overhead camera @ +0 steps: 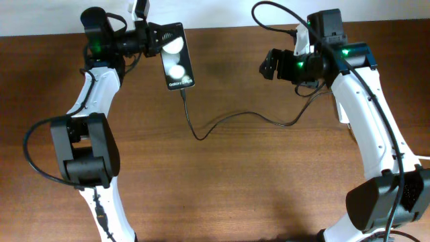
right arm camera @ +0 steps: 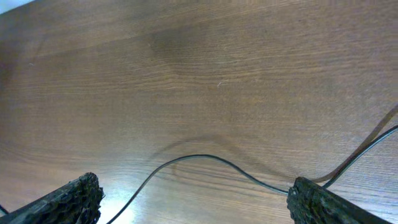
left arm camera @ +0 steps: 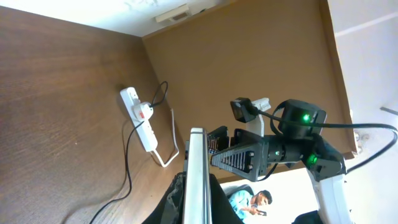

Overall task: Plug charger to phone and switch on socket
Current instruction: 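Open the right gripper and pull it back from the phone, then lower the phone with the left gripper toward the table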

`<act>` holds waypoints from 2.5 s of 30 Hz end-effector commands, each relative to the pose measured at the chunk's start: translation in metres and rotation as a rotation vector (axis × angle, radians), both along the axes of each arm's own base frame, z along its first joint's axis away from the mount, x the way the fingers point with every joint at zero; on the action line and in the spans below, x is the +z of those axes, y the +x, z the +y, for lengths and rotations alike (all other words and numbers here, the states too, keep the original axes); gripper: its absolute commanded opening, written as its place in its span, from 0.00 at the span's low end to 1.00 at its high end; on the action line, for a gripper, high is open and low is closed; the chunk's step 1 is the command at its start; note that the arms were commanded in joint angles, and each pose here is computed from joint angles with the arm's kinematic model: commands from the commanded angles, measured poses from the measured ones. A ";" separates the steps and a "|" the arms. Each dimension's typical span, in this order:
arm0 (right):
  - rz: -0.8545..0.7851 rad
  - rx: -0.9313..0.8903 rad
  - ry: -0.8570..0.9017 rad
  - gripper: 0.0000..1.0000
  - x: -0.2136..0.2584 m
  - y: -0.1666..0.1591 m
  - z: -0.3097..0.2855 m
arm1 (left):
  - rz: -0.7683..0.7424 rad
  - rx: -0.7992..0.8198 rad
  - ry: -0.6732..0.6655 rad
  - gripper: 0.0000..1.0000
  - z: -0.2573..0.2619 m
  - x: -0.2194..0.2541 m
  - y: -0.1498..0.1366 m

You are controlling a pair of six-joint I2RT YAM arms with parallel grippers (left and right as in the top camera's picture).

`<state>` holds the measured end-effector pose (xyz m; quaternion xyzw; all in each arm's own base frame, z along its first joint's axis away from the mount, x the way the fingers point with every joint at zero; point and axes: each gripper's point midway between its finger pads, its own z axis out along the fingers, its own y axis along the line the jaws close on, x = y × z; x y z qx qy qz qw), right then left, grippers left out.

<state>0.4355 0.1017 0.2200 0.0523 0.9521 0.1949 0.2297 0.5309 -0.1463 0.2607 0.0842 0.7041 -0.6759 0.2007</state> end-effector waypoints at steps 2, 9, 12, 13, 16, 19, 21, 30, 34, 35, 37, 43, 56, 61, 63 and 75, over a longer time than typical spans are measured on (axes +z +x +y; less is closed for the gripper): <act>-0.008 -0.007 -0.043 0.99 -0.005 0.002 -0.007 | -0.052 0.053 0.006 0.00 0.003 0.015 0.004; 0.087 -0.003 -0.056 0.99 -0.039 -0.015 -0.008 | -0.146 0.191 0.046 0.00 0.007 0.010 0.028; 0.119 -0.002 -0.060 0.99 -0.050 -0.022 -0.009 | -0.069 0.289 0.114 0.00 0.012 -0.018 0.042; 0.124 -0.002 -0.061 0.99 -0.052 -0.023 -0.009 | -0.051 0.317 0.145 0.00 0.013 -0.028 0.045; 0.130 0.007 -0.060 0.99 -0.053 -0.025 -0.009 | -0.077 0.356 0.180 0.00 0.004 -0.033 0.052; 0.148 0.039 -0.054 0.99 -0.054 -0.031 -0.006 | -0.079 0.410 0.213 0.00 -0.001 -0.043 0.061; 0.165 0.044 -0.047 0.99 -0.055 -0.035 -0.005 | -0.036 0.399 0.224 0.00 -0.006 -0.069 0.065; 0.169 0.078 -0.016 0.99 -0.054 -0.038 0.002 | -0.012 0.234 0.177 0.00 -0.052 -0.127 0.053; 0.180 0.078 -0.016 0.99 -0.055 -0.040 0.002 | 0.024 0.203 0.185 0.00 -0.068 -0.150 0.048; 0.181 0.078 -0.016 0.99 -0.055 -0.041 0.002 | 0.027 0.190 0.185 0.00 -0.075 -0.152 0.045; 0.185 0.088 -0.008 0.99 -0.055 -0.042 0.004 | 0.027 0.170 0.188 0.00 -0.087 -0.155 0.041; 0.181 0.113 0.001 0.99 -0.054 -0.043 0.006 | 0.054 0.136 0.196 0.00 -0.105 -0.176 0.033; 0.198 0.120 -0.002 0.99 -0.056 -0.048 0.006 | 0.049 0.106 0.212 0.00 -0.138 -0.180 0.021; 0.203 0.134 -0.005 0.99 -0.056 -0.050 0.006 | 0.050 0.144 0.229 0.00 -0.136 -0.183 0.027; 0.203 0.134 -0.005 0.99 -0.056 -0.050 0.006 | 0.051 0.138 0.231 0.01 -0.140 -0.183 0.025; 0.210 0.136 -0.007 0.99 -0.057 -0.052 0.006 | 0.140 0.115 0.285 0.03 -0.152 -0.231 0.012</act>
